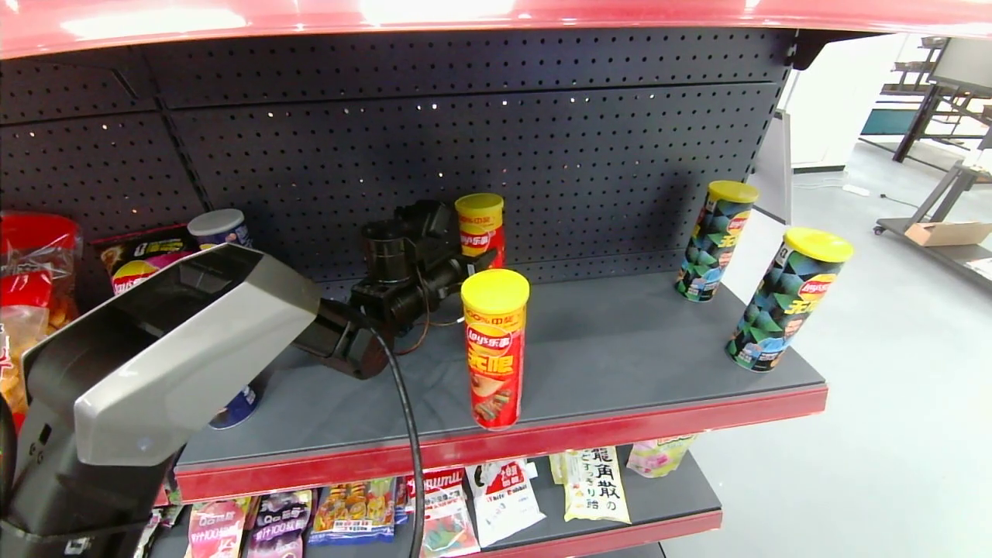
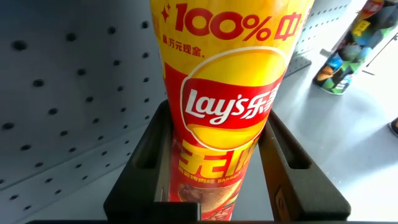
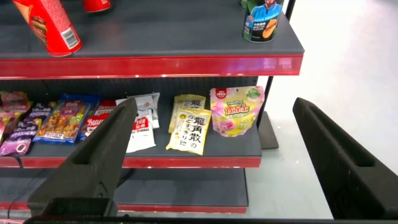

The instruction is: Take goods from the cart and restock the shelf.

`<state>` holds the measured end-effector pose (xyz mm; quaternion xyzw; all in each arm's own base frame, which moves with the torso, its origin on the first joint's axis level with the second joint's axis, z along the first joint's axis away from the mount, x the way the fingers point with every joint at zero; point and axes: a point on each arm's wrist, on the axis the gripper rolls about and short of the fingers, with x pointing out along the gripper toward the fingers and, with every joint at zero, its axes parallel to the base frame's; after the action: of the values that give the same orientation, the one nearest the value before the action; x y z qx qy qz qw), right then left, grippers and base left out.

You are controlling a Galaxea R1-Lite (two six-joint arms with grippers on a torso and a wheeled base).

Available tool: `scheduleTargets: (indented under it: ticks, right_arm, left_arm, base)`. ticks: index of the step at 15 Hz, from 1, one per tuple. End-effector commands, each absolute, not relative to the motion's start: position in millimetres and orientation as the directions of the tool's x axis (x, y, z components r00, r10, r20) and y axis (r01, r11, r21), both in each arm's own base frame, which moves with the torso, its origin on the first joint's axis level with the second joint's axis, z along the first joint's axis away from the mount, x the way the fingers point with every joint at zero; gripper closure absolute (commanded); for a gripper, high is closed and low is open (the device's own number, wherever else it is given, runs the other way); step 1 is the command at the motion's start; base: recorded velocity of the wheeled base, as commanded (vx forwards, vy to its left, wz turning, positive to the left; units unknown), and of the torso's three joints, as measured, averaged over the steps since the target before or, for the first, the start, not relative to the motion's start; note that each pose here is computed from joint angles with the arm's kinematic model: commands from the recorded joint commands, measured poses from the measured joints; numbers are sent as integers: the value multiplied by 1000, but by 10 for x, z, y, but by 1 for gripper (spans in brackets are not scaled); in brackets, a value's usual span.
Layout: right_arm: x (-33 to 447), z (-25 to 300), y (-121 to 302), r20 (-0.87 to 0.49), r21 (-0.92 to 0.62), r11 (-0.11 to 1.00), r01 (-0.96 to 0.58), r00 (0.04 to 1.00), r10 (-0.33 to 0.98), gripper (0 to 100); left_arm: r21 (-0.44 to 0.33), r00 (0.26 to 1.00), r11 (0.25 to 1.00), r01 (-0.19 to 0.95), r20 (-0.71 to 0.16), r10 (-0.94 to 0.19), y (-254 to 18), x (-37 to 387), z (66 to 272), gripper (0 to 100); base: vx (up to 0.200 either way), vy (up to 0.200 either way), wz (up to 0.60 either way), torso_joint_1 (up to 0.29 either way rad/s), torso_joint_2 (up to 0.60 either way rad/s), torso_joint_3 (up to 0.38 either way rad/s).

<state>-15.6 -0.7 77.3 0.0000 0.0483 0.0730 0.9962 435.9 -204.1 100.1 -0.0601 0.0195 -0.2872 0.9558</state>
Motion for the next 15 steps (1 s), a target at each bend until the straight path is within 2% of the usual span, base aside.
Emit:
scheduleTargets:
  ticks: [1,9,15]
  right_arm:
    - [-155,772,-7,-98,7,989,-146,984,146,0]
    - [-155,776,-7,-96,7,989,-146,985,146,0]
    - [-153,772,-7,-99,7,989,-146,984,146,0]
  left_arm:
    - [-127,833,827,548,-8,-553,-2057,4374,942,100]
    - [-131,833,829,543,-38,-551,-2049,4374,829,100]
    - [-132,831,833,538,-85,-550,-2033,4339,854,100]
  base:
    - [0,0,0,0,0,0]
    - [0,0,0,0,0,0]
    - [0,0,0,0,0,0]
